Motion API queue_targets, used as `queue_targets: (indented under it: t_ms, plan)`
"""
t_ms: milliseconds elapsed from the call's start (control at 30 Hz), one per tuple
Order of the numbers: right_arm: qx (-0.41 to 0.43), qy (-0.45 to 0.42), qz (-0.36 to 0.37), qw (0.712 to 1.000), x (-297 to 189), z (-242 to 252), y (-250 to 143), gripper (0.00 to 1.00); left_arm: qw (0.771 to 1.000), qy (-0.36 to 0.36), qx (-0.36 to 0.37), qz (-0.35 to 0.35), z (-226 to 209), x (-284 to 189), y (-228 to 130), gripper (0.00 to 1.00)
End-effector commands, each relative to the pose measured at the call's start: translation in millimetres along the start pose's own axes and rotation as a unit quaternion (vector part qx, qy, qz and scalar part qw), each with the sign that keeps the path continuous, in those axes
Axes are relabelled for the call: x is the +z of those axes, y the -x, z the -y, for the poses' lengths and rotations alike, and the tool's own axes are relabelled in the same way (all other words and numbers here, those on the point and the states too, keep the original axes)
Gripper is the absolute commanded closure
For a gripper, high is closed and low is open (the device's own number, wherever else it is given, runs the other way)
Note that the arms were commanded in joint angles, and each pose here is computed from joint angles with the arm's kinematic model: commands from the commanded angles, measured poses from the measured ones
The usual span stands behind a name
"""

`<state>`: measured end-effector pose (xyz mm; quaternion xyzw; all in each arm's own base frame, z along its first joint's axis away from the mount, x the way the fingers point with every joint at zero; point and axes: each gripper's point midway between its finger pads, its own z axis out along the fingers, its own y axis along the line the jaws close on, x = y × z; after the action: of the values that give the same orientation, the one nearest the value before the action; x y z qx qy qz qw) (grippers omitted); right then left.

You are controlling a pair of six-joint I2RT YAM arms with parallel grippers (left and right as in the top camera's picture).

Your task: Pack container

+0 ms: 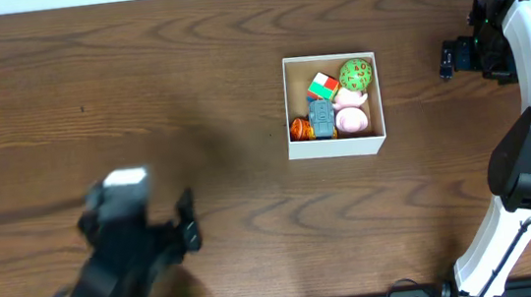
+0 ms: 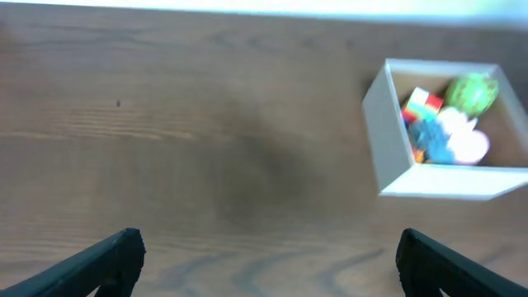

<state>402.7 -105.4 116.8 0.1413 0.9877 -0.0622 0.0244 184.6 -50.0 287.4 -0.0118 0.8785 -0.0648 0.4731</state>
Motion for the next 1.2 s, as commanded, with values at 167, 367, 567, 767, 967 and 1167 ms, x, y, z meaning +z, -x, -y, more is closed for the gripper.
queue_targets:
  t_ms: [167, 367, 567, 767, 967, 1167]
  plan:
    - [-0.003, 0.001, 0.001, 1.0, -2, 1, -1, 0.01, 0.992, -0.008, -0.121, 0.035, -24, -5, -32, 0.02]
    - [-0.003, 0.001, 0.001, 1.0, -2, 1, -1, 0.01, 0.995, 0.009, -0.103, 0.001, -30, -3, -50, 0.02]
    - [-0.003, 0.0, 0.001, 1.0, -2, 1, -1, 0.01, 0.995, -0.013, -0.101, -0.016, -22, -3, -56, 0.02]
    - [-0.003, 0.001, 0.001, 1.0, -2, 1, -1, 0.01, 0.997, -0.005, -0.069, -0.029, -22, 6, -67, 0.02]
    - [-0.003, 0.001, 0.001, 1.0, -2, 1, -1, 0.01, 1.0, -0.017, 0.001, -0.025, -7, 51, -88, 0.02]
    - [-0.003, 0.001, 0.001, 1.0, -2, 1, -1, 0.01, 0.978, -0.149, 0.134, 0.054, 50, 83, -84, 0.02]
